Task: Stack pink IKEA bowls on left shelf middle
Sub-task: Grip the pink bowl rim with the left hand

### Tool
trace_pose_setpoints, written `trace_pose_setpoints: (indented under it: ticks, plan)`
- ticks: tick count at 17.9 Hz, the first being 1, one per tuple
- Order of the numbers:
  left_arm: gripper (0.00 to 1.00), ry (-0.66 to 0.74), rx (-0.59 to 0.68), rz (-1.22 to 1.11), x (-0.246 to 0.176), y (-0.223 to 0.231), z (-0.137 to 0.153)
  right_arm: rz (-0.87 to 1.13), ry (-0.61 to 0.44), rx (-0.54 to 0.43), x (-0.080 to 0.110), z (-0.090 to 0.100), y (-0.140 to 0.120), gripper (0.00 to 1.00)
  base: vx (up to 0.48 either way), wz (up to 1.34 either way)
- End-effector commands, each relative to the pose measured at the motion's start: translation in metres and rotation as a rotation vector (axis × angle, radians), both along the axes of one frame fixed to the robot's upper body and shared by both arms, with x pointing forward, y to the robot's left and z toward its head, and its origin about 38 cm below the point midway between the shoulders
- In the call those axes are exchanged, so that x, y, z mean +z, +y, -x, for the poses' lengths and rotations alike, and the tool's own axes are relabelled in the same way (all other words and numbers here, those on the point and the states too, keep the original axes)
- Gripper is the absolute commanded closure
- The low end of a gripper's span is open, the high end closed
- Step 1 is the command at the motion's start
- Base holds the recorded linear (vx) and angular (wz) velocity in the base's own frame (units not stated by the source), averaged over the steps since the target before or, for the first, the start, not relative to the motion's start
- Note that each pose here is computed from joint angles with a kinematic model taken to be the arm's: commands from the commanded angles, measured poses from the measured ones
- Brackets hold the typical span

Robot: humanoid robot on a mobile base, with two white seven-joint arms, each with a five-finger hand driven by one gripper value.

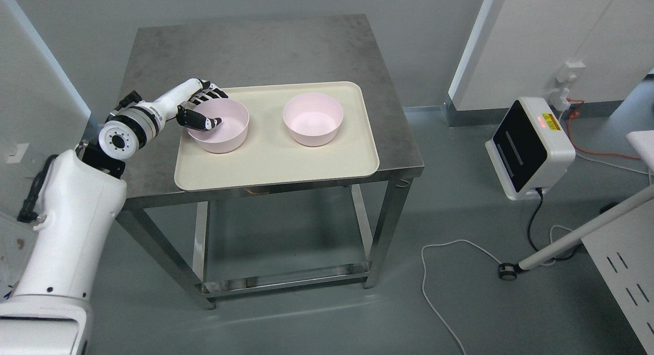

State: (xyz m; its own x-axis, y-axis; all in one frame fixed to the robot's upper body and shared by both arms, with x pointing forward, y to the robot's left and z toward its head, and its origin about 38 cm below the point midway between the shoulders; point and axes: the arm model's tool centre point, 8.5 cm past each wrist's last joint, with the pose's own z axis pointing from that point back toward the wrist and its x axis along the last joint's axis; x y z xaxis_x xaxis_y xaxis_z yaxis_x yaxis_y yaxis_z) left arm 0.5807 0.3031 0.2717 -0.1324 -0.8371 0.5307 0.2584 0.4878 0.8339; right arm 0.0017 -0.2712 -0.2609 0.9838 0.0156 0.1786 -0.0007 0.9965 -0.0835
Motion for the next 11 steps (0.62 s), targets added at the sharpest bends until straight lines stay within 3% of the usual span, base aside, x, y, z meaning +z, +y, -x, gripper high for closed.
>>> trace_pose_setpoints:
  ticks: [1,7,11]
  plan:
    - [0.74,0.018,-0.054,-0.043,-0.01,-0.016,-0.004,0.018,0.001,-0.001,0.001,0.0,-0.011,0.0,0.0,0.0]
    - [0.99,-0.035,-0.111,-0.017,-0.004,-0.022,-0.003,0.018,0.001,-0.001,0.001,0.0,-0.011,0.0,0.0,0.0]
    - [1.0,-0.082,-0.091,0.043,0.017,-0.017,-0.005,0.018,0.001,-0.001,0.001,0.0,-0.011,0.0,0.0,0.0]
